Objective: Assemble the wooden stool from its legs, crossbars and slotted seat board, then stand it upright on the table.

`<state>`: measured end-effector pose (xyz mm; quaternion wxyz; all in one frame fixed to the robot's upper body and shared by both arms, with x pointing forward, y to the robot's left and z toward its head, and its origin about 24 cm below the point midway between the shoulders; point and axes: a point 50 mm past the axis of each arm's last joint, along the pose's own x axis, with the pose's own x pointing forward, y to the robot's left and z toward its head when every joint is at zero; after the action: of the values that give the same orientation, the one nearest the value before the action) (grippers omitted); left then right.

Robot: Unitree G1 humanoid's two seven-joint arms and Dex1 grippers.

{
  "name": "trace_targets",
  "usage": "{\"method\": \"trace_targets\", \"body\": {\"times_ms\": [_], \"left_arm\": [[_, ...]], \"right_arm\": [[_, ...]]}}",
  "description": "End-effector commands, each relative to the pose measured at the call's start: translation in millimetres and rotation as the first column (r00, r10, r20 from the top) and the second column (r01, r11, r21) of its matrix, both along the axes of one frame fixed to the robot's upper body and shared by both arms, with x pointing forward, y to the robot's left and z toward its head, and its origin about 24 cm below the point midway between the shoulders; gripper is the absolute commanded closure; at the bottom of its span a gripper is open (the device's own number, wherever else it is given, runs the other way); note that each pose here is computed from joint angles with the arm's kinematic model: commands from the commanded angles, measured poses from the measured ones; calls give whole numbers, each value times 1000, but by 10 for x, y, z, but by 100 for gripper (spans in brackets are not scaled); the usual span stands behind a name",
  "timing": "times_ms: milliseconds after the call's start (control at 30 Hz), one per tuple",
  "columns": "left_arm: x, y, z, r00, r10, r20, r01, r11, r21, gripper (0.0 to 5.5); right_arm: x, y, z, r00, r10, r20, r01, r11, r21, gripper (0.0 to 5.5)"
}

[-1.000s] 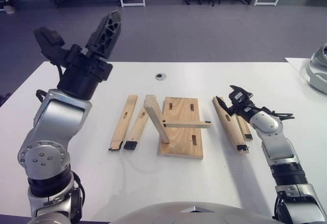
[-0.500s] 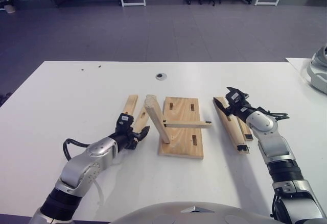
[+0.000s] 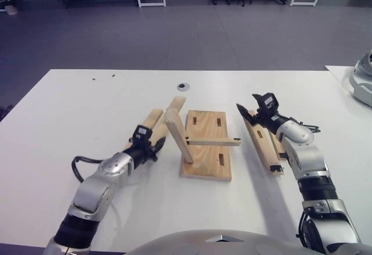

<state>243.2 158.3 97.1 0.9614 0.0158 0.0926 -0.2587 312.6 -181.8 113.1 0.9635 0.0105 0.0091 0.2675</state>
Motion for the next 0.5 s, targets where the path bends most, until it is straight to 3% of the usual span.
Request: {"method": "trace_targets", "body": {"times_ms": [33,167,233,267,500], "left_arm": [[173,-59,609,936,-165,312,156,986,55,343],[231,-169,730,855,-326,404,301,945,126,343],[238,-217,735,832,-357,425,327,934,144,343],[238,-235,737,823,-365,436,333,931,150,343],[243,-269,728,785,-377,492,313,926,210,343]], "right_arm": [[131,309,794,957,258,130,-289,877,384,203],[155,611,1163,887,418,195,-441,643,626,203],[121,671,1242,866,453,212,-464,567,681,203],[108,682,1252,863,462,207,-460,546,700,203],[63,669,1161,880,461,115,-377,532,758,335]]}}
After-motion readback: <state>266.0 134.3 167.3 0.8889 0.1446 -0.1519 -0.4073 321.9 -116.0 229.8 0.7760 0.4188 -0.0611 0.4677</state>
